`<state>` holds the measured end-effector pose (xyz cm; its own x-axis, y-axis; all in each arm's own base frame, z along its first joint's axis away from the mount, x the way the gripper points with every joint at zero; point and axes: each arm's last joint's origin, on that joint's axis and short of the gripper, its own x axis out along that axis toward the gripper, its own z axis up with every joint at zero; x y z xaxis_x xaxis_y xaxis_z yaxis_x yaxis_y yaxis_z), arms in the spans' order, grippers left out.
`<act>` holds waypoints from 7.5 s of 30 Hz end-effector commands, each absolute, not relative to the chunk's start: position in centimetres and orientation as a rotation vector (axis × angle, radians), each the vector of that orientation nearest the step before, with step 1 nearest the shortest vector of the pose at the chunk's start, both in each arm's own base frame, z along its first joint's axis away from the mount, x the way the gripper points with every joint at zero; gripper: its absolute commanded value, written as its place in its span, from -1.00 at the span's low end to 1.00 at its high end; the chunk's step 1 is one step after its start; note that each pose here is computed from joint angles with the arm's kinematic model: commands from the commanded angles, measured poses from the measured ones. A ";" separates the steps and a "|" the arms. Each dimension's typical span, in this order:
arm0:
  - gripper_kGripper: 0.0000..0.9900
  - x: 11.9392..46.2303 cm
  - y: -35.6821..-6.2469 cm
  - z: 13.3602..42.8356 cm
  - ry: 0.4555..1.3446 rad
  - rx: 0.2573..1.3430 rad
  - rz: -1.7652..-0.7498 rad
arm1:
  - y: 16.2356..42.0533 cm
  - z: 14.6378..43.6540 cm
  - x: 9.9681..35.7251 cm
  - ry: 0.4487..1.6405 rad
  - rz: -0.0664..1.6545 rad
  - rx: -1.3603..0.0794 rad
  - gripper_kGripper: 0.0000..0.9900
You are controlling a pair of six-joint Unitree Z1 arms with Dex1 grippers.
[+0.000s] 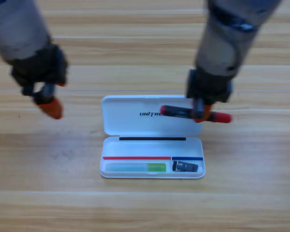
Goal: Clean up eraser and pencils
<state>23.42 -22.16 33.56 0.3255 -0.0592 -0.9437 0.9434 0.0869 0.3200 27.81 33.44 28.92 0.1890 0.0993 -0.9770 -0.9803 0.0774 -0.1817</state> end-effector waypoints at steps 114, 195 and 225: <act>-1.00 35.7 -21.4 35.4 0.885 0.722 -1.251 | 19.3 37.6 14.6 0.730 1.390 -0.542 0.99; -1.00 29.9 -25.1 20.0 0.952 0.674 -1.457 | 20.4 37.0 15.6 0.763 1.388 -0.546 0.99; -1.00 23.2 -22.3 31.1 0.669 0.797 -1.365 | 20.5 36.9 15.6 0.766 1.388 -0.546 0.99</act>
<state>26.04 -23.10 23.72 0.0317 -0.4785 -0.8775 0.9984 0.0572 0.0048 14.17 19.84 38.41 0.0233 0.6842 -0.7290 -0.9939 0.0948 0.0572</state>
